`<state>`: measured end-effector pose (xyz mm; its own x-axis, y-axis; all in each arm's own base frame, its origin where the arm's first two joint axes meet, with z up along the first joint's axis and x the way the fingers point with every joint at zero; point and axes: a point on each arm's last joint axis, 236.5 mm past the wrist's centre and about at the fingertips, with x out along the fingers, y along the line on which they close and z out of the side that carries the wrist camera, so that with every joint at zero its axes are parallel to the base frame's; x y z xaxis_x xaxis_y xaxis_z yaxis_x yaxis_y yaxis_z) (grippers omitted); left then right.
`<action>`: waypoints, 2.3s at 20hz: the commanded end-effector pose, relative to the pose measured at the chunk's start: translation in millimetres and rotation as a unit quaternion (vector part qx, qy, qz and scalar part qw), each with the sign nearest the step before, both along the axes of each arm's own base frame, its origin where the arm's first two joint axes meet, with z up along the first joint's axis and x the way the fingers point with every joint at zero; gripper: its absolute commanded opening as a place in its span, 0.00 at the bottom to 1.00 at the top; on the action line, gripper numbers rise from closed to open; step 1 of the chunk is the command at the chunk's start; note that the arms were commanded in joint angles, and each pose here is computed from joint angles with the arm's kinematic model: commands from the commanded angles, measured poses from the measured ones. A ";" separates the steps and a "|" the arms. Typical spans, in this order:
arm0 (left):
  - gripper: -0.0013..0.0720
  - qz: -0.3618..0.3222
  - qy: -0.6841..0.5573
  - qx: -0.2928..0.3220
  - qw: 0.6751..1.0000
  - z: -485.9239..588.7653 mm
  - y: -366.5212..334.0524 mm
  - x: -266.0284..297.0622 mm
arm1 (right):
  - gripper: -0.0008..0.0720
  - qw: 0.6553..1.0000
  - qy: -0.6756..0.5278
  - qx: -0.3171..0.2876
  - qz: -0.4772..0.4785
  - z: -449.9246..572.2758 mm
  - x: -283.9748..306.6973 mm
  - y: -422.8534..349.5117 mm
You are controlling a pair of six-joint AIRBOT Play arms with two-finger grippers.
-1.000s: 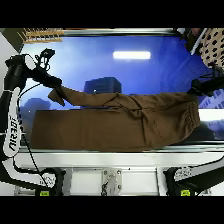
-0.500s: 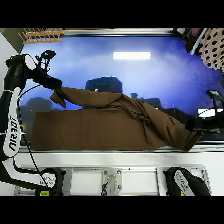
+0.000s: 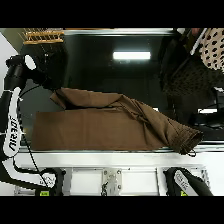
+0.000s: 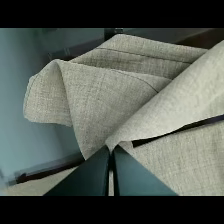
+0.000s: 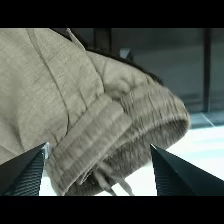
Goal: Fold the clothes and pants, and hang the long-sleeved shirts on hangers.
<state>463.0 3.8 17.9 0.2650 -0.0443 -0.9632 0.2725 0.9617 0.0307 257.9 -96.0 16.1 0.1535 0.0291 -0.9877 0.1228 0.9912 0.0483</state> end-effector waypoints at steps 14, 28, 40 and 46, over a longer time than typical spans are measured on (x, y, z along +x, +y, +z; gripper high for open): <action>0.02 0.000 0.018 -0.001 1.000 -2.4 -0.6 -8.1 | 0.82 0.953 0.249 0.144 0.097 -98.5 -14.9 11.6; 0.02 0.020 -0.074 0.005 0.997 54.1 20.4 29.7 | 0.04 0.998 0.045 0.016 0.049 -17.8 90.6 -41.8; 0.02 0.030 -0.226 0.014 0.973 79.2 32.2 111.4 | 0.04 0.955 -0.266 -0.126 -0.023 88.0 224.2 -109.4; 0.02 0.031 -0.238 0.015 0.971 79.6 33.0 117.8 | 0.04 0.945 -0.288 -0.158 -0.007 98.5 232.2 -119.1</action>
<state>577.3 35.5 97.3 0.6725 0.0090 -0.7400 0.1668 0.9724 0.1634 484.2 -207.9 105.9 0.6400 -0.2283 -0.7336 0.1869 0.9724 -0.1395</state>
